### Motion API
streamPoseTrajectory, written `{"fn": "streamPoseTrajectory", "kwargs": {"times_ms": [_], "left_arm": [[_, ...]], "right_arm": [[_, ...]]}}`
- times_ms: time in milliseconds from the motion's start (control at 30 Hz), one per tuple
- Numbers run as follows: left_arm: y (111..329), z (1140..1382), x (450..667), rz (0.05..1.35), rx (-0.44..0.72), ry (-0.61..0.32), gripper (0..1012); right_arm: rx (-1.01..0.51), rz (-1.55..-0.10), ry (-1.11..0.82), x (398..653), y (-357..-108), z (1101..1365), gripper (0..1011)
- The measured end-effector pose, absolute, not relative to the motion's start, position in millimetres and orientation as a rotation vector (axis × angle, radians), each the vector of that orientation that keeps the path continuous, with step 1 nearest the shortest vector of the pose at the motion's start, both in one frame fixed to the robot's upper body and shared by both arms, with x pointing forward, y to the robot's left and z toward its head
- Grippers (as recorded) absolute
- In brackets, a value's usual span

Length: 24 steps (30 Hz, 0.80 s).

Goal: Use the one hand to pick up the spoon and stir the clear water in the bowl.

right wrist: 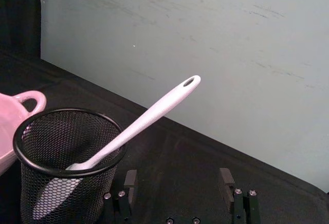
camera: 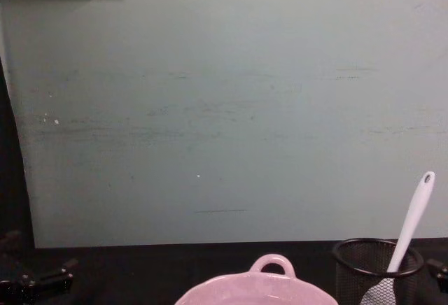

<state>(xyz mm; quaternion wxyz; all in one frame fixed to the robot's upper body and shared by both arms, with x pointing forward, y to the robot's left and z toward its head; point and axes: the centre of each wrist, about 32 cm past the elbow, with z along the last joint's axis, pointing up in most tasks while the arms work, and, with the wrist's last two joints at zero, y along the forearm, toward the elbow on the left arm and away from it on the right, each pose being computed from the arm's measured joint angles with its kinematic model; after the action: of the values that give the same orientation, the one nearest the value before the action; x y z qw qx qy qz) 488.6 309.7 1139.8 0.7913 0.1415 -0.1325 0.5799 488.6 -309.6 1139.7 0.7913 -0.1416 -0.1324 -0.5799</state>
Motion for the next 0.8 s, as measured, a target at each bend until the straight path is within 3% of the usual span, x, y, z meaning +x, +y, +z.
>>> {"fn": "streamPoseTrajectory", "kwargs": {"times_ms": [800], "left_arm": [[309.7,1139.8,488.6,1.248,0.305,-0.285,1011]], "right_arm": [[-0.305,-1.248,-0.285,488.6,-309.7,1139.8,1003]]}}
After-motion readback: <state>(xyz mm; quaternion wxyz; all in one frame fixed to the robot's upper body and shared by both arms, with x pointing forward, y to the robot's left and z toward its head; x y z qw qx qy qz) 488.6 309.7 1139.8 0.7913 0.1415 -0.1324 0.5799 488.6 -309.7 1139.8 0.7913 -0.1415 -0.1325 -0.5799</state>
